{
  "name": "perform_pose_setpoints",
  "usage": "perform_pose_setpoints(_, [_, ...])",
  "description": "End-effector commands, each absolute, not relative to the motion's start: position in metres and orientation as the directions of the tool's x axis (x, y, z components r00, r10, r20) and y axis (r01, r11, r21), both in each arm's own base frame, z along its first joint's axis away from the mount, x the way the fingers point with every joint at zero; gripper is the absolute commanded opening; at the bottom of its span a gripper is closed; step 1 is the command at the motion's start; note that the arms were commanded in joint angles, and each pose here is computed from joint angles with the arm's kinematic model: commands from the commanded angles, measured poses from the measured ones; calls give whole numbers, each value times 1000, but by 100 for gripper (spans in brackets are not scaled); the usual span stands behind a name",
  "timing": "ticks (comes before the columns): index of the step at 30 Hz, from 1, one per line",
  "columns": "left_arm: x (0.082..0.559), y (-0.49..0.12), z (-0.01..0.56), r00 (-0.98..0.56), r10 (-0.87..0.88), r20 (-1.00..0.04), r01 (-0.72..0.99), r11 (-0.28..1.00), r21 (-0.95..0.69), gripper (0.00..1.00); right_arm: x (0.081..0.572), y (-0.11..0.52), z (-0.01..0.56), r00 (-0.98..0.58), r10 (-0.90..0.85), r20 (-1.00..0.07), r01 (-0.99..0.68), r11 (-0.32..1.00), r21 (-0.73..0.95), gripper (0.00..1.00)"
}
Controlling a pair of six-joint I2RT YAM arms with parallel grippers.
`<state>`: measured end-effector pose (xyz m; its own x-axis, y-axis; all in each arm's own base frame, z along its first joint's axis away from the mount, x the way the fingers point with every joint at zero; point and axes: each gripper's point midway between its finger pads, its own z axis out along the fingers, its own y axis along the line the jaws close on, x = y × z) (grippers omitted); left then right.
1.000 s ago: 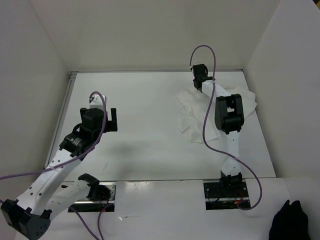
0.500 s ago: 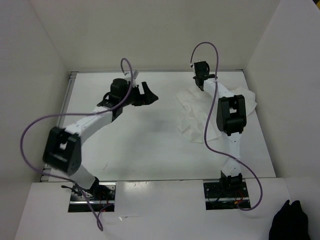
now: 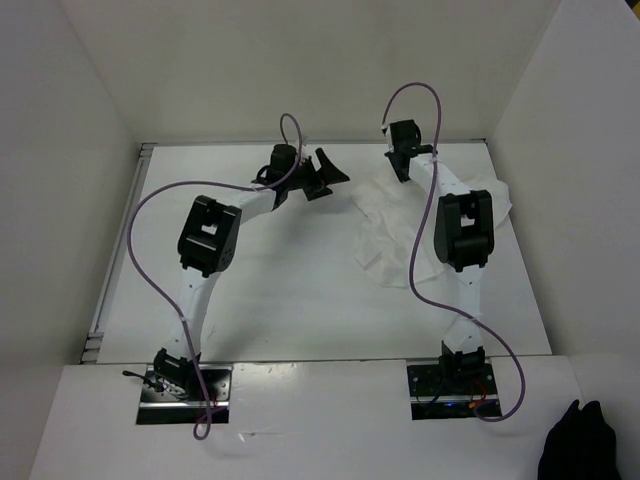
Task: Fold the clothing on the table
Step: Flatten the skirt out
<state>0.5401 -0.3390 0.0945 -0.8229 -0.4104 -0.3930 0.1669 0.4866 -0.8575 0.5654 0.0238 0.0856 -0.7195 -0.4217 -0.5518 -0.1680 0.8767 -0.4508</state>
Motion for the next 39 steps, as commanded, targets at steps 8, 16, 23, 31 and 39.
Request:
perform_pose_setpoints(8, [567,-395,68,-870,-364,-334,98,536,-838,95,574,35,162,-630,-336,-700,-99,929,-357,0])
perform_pose_setpoints(16, [574,-379,51,-847,-348,-402,18,737,-676,92,578,32,164,-625,-330,-708,-94,932,-351,0])
perform_pose_setpoints(23, [555,-364,39,-887,-332,-322,-54,766,-641,92,577,26,155,-641,-326,-695,-92,931,-352,0])
perform_pose_setpoints(31, [530,-367,23,-933,-215,-287,9,786,-618,92,575,26,151,-647,-327,-689,-95,931,-352,0])
perform_pose_setpoints(39, [524,-389,24,-952,-153,-266,86,698,-711,74,577,26,155,-641,-326,-695,-92,931,-352,0])
